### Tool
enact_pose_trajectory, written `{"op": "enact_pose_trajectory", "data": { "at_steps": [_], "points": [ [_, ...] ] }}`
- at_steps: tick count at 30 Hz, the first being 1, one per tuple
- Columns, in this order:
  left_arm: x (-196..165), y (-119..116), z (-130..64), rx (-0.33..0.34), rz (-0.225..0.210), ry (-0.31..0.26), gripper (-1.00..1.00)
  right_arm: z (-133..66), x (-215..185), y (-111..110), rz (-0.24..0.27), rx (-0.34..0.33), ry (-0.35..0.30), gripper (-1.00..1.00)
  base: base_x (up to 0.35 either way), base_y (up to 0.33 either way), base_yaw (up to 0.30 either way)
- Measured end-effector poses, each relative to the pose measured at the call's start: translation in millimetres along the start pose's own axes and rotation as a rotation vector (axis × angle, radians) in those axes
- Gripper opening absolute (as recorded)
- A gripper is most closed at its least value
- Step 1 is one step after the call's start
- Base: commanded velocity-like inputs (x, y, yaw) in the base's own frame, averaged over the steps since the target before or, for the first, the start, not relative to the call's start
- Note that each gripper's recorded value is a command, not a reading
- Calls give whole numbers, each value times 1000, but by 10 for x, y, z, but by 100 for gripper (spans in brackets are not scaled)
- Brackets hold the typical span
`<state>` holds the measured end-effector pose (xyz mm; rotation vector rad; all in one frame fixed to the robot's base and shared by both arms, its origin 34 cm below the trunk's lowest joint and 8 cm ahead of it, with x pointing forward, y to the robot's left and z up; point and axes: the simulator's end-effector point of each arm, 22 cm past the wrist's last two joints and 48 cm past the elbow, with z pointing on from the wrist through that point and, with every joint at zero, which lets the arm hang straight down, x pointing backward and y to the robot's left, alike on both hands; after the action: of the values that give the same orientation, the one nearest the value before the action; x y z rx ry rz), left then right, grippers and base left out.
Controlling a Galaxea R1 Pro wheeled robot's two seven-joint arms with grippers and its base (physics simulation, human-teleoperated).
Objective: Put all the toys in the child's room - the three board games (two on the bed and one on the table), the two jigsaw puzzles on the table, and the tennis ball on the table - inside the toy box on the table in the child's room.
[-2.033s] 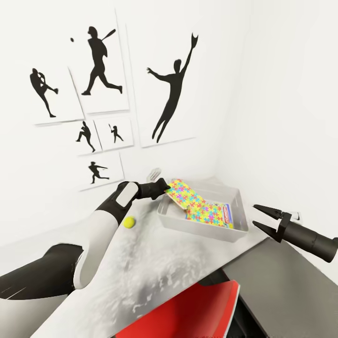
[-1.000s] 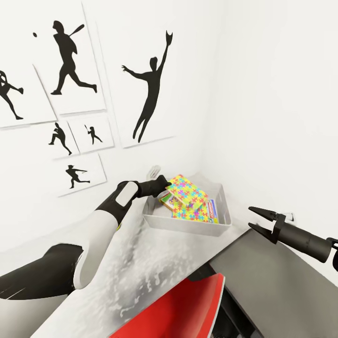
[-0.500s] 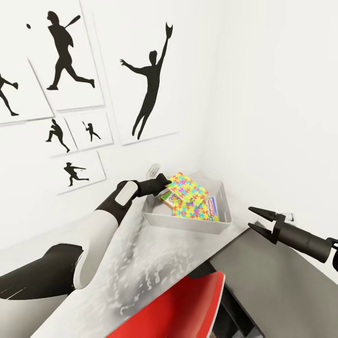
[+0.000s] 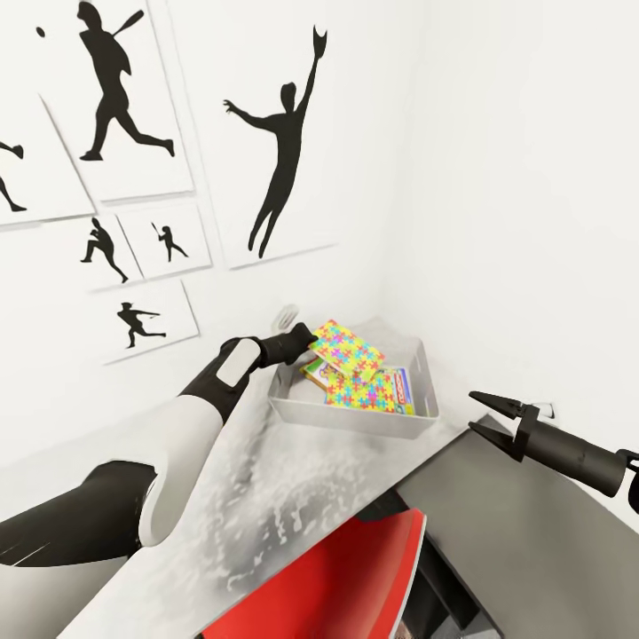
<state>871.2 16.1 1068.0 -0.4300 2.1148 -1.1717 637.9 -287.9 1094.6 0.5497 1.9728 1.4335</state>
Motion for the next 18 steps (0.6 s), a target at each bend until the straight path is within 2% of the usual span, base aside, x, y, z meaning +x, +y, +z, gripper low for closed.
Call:
{"op": "enact_pose_trajectory", "data": {
  "at_steps": [18],
  "points": [
    [12, 167, 79, -17, -13, -11, -100, 43, 16, -125, 17, 16, 7, 100, 0, 0, 0]
  ]
}}
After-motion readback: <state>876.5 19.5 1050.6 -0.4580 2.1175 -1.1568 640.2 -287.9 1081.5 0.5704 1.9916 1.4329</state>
